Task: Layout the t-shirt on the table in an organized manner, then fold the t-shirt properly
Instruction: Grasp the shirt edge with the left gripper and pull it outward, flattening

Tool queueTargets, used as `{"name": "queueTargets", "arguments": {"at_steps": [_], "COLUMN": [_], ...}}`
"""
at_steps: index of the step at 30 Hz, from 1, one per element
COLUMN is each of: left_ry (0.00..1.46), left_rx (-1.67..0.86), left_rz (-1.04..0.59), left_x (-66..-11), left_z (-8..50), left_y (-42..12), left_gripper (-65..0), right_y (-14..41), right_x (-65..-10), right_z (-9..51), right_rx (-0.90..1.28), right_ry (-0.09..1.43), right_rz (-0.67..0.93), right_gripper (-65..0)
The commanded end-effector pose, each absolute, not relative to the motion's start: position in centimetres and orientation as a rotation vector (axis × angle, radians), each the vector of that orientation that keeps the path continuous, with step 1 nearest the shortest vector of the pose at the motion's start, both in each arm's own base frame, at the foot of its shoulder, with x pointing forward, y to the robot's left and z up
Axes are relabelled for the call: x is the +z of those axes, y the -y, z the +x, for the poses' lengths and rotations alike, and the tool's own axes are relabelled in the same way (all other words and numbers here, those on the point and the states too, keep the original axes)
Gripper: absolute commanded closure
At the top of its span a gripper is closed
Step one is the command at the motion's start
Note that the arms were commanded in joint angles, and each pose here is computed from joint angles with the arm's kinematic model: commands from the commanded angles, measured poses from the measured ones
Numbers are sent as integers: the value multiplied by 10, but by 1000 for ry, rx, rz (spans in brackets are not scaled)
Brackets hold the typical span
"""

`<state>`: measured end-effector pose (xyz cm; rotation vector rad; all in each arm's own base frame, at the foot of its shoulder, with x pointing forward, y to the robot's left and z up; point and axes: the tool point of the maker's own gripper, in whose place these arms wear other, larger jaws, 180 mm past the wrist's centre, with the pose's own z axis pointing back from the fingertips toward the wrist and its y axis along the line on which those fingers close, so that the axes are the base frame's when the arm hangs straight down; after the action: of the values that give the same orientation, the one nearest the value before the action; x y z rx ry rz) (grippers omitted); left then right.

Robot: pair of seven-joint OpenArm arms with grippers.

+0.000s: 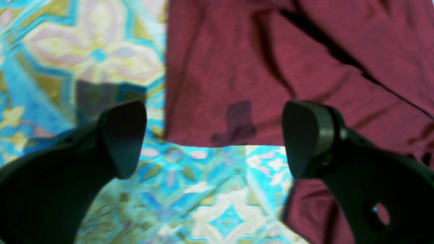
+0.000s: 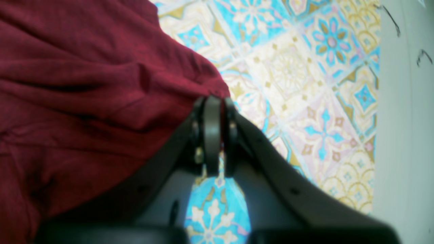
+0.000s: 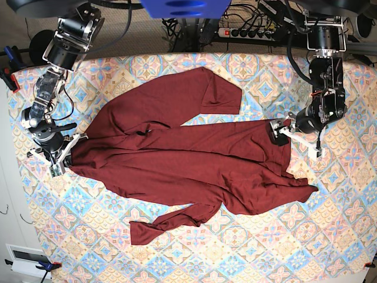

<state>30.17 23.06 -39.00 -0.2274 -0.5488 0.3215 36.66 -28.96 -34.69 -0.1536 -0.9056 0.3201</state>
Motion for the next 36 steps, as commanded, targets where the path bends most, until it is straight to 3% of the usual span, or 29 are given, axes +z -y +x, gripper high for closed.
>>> {"name": "queueTargets", "arguments": {"at_steps": [1,3,5,12,16,28,36], "left_ry": [564,540,527,535,530,525,491], "left_rx": [331,349,358,347,347,526,583], "left_rz": [-235,-235,-235,-264,-255,-201,-168], "left_x": [-387,-396,-400,-399,-400,-377,-381], "left_z": [307,304,303,309,307,254,223], "left_y": [-232,-233,-234,-220,-224,-330,-352], "left_gripper": [-629,-608,-524,0,0,0,0], "right_y": [294,294,294,294,294,295,295], "right_x": [-326,-326,-326,-326,-325,-326,-326], "right_z": [378,378,378,378,378,378,378], "right_rx": [322,322,322,322,321,318,320], "right_ry": [973,973,973,973,974,973,971], "right_rz": [-171,-171,-171,-171,-171,-172,-173], "right_gripper": [0,0,0,0,0,0,0]}}
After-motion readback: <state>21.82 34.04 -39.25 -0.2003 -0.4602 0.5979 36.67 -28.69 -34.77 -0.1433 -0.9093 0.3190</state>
